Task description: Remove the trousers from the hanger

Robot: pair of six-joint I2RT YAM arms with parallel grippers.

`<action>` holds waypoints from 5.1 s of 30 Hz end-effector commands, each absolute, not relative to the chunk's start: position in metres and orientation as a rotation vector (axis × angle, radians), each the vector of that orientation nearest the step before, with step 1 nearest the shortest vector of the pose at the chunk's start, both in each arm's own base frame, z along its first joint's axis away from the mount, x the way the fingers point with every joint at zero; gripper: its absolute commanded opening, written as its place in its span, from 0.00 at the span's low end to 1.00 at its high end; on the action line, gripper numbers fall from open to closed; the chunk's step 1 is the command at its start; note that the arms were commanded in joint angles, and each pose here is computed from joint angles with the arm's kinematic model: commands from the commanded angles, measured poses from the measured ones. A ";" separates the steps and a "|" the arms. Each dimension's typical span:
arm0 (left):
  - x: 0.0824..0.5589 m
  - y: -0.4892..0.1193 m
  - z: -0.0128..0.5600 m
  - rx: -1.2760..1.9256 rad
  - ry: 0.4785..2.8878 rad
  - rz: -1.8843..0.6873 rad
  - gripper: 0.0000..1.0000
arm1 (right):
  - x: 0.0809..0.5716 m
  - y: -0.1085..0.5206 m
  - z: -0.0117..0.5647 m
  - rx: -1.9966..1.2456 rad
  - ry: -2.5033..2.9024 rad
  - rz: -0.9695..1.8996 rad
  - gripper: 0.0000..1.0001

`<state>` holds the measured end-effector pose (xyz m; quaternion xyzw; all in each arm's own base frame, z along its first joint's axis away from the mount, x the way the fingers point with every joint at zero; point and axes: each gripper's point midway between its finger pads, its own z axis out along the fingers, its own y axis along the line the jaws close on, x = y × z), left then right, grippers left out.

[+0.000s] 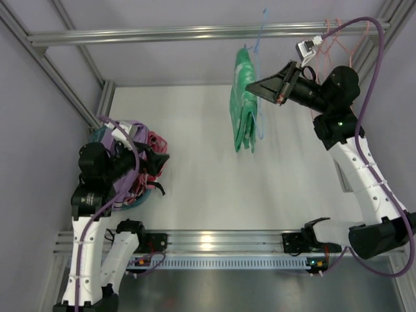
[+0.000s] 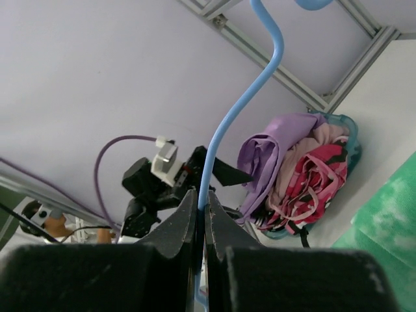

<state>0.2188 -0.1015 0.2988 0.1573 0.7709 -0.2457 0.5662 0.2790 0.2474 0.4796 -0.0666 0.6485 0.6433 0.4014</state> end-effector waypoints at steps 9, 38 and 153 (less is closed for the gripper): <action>0.282 -0.125 0.328 0.576 1.516 -0.381 0.91 | 0.227 0.235 0.555 -0.305 1.350 1.574 0.00; 0.307 -0.343 0.316 0.605 1.388 -0.403 0.98 | 0.255 0.234 0.589 -0.113 1.326 1.536 0.00; 0.340 -0.319 0.448 0.252 1.350 -0.676 0.00 | 0.226 0.258 0.528 -0.234 1.432 1.616 0.00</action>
